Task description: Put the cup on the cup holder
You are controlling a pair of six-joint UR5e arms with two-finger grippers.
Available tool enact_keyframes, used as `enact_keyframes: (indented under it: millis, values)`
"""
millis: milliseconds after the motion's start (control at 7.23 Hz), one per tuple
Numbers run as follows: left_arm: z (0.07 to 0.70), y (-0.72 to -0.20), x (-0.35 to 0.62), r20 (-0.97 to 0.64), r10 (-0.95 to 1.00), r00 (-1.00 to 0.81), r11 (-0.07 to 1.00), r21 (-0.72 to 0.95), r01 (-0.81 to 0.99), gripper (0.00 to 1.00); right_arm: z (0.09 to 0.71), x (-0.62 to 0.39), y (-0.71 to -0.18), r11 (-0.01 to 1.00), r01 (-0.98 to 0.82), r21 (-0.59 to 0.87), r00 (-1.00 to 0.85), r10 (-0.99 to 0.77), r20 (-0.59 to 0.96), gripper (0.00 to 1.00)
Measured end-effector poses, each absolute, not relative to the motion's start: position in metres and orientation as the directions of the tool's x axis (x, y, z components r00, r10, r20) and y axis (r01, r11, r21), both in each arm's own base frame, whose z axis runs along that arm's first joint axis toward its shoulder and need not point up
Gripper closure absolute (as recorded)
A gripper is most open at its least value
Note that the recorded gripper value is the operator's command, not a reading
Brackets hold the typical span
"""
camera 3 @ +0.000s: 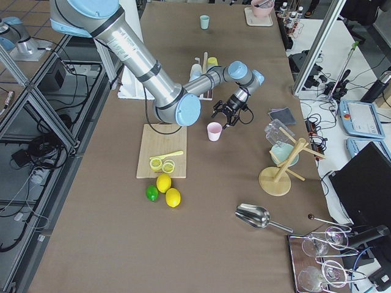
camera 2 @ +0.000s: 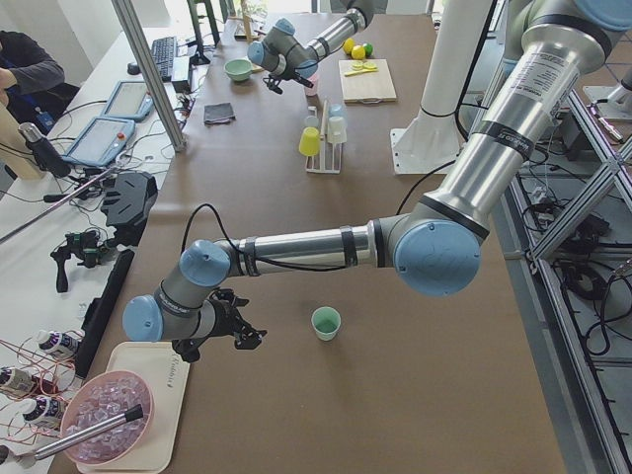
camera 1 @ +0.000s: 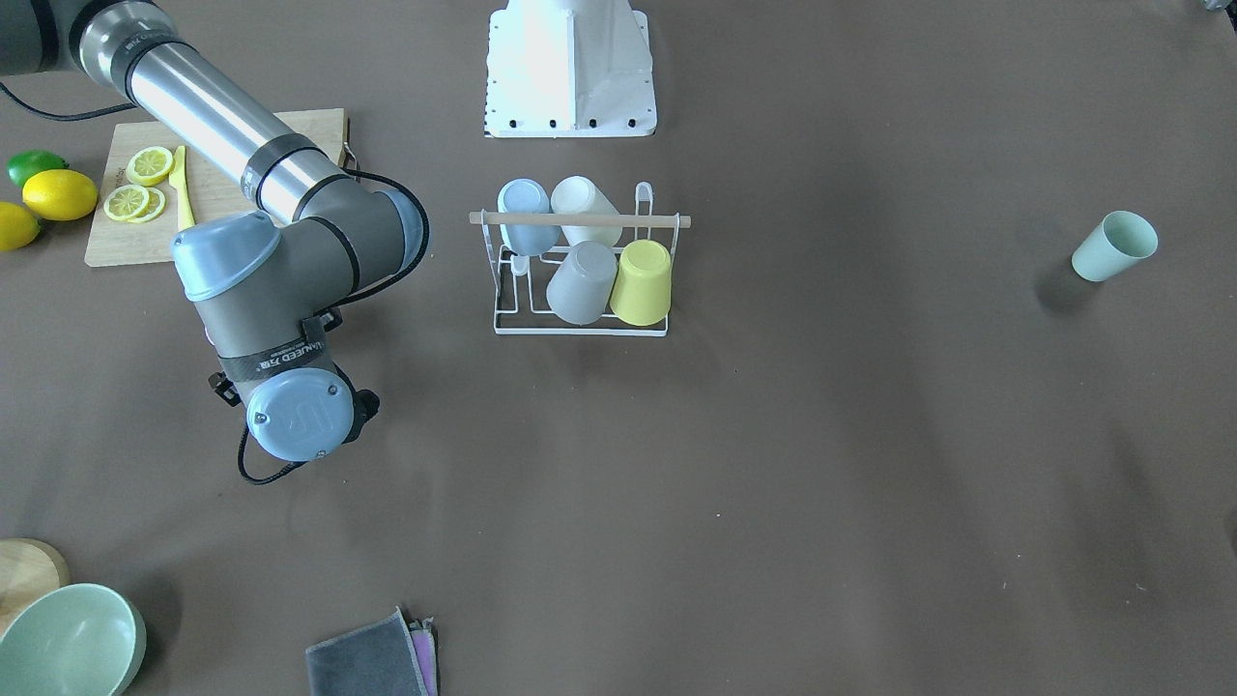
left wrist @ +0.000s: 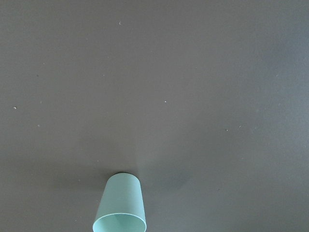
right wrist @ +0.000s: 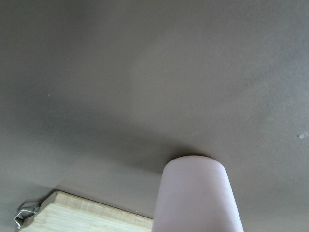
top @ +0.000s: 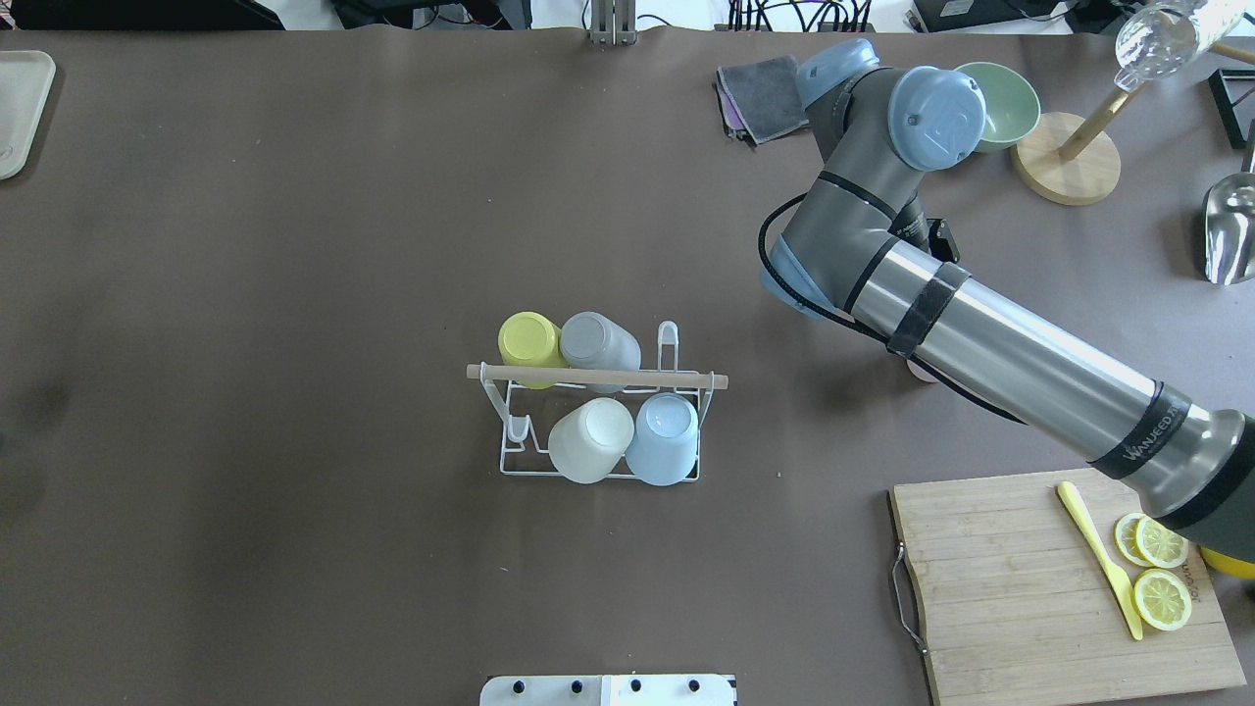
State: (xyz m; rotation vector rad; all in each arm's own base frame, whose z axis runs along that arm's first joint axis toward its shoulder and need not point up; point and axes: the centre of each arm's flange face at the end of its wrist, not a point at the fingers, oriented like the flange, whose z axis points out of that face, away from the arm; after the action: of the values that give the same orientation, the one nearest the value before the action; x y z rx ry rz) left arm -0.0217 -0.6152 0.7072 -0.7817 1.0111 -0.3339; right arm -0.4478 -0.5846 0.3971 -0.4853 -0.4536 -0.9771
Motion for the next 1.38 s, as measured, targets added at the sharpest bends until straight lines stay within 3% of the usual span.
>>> enact_keyframes:
  millis: [968,1383]
  values:
    - [0.794,-0.569,0.026,-0.645,-0.622,0.443,0.656,-0.739,-0.154,0.03,0.414,-0.454,-0.579,0.298,0.925,-0.235,0.374,-0.825,0.425,0.0]
    - [0.807,-0.555,0.025,-0.629,-0.638,0.444,0.638,-0.755,-0.154,0.03,0.42,-0.452,-0.583,0.287,0.925,-0.251,0.371,-0.83,0.417,0.0]
